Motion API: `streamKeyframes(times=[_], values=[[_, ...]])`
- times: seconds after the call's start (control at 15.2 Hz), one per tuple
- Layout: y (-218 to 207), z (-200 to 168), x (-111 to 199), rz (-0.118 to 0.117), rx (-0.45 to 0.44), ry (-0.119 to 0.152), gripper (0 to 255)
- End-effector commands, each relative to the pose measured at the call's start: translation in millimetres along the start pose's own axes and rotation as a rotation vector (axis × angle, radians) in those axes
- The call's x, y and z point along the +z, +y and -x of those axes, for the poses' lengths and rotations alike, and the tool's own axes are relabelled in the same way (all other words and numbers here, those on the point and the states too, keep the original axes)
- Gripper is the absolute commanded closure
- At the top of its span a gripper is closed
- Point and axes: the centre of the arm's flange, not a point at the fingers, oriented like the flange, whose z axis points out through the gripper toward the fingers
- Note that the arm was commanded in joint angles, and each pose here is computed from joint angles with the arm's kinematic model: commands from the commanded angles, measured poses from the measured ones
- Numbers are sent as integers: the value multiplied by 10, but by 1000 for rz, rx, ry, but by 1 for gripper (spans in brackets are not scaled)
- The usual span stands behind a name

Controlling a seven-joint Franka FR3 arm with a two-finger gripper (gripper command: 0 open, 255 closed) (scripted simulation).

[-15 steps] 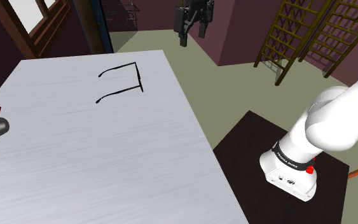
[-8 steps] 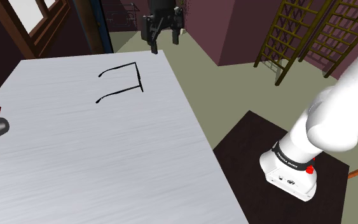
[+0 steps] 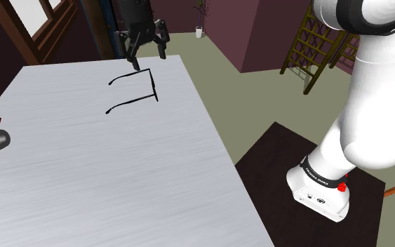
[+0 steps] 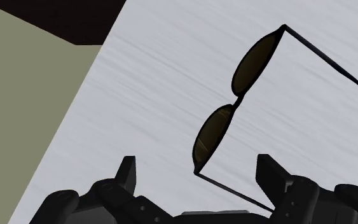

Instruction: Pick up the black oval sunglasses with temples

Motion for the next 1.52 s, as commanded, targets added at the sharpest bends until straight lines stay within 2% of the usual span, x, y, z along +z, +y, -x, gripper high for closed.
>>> streamKeyframes(times=[0.0,0.4,0.53,0.59,1.19,1.45], values=[[-49,-43,65,1,3,-5,0],[-69,-95,407,1,3,-5,0],[-69,-94,407,1,3,-5,0],[-73,-93,409,1,3,-5,255],[-69,-94,407,1,3,-5,255],[-57,-64,199,1,3,-5,255]])
